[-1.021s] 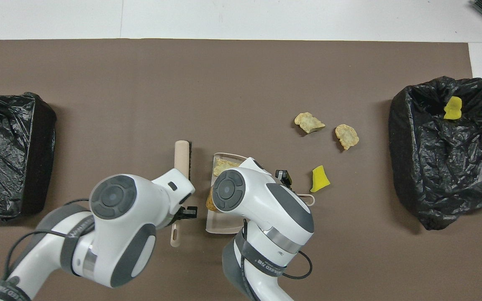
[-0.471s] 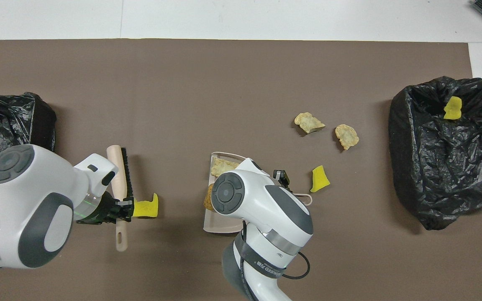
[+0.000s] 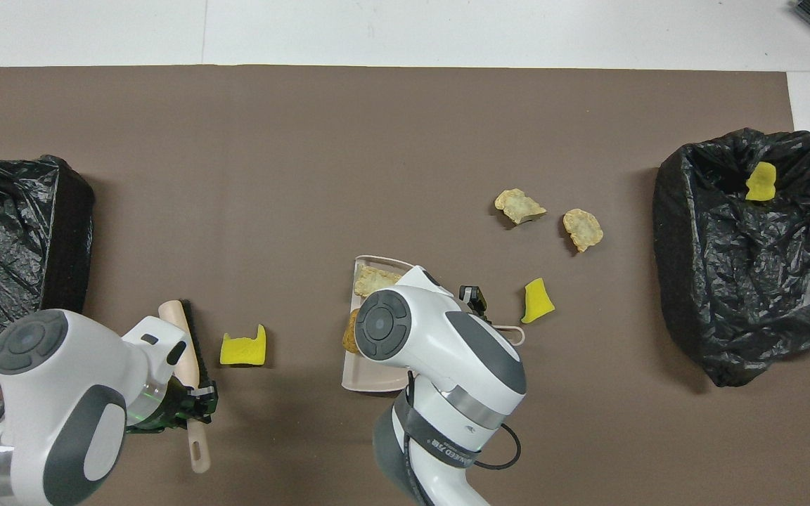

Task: Sweep and dump trash in bin
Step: 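Sweep the yellow sponge and trash into the dustpan with the left gripper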

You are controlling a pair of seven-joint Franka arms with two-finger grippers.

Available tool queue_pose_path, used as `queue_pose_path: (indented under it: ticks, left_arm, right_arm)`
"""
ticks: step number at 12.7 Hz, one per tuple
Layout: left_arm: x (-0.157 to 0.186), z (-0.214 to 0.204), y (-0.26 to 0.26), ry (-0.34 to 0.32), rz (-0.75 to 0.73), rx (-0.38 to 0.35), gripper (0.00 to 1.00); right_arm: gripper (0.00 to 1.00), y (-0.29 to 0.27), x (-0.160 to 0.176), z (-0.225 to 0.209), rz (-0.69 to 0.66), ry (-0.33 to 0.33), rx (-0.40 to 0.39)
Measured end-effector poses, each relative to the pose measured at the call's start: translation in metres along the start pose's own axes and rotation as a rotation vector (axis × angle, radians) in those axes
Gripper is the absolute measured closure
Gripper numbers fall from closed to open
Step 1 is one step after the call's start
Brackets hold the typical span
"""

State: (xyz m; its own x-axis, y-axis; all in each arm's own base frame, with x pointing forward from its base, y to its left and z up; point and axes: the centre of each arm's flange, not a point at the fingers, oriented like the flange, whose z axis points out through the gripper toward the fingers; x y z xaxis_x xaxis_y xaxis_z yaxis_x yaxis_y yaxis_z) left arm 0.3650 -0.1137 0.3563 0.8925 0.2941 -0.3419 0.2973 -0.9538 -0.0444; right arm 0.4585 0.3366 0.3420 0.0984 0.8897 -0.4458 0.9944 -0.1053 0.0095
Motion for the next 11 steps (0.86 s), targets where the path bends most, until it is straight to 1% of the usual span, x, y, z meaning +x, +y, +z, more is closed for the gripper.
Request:
queue_pose_path:
  ticks: [2, 4, 6, 9, 11]
  left_arm:
    - [-0.013, 0.011, 0.027, 0.060, -0.018, 0.003, 0.74]
    - [-0.026, 0.024, 0.056, 0.098, 0.019, 0.000, 0.74]
    - [-0.039, 0.033, 0.090, 0.146, 0.066, -0.050, 0.74]
    - [-0.067, 0.033, 0.141, 0.234, 0.176, -0.089, 0.74]
    - [-0.088, 0.034, 0.172, 0.250, 0.243, -0.096, 0.74]
  right_arm:
    - [0.68, 0.000, 0.000, 0.000, 0.000, 0.000, 0.000]
    - [0.68, 0.000, 0.000, 0.000, 0.001, 0.001, -0.001]
    - [0.68, 0.000, 0.000, 0.000, 0.001, 0.001, -0.001]
    - [0.68, 0.000, 0.000, 0.000, 0.001, 0.002, -0.002]
    - [0.68, 0.000, 0.000, 0.000, 0.001, 0.003, -0.002]
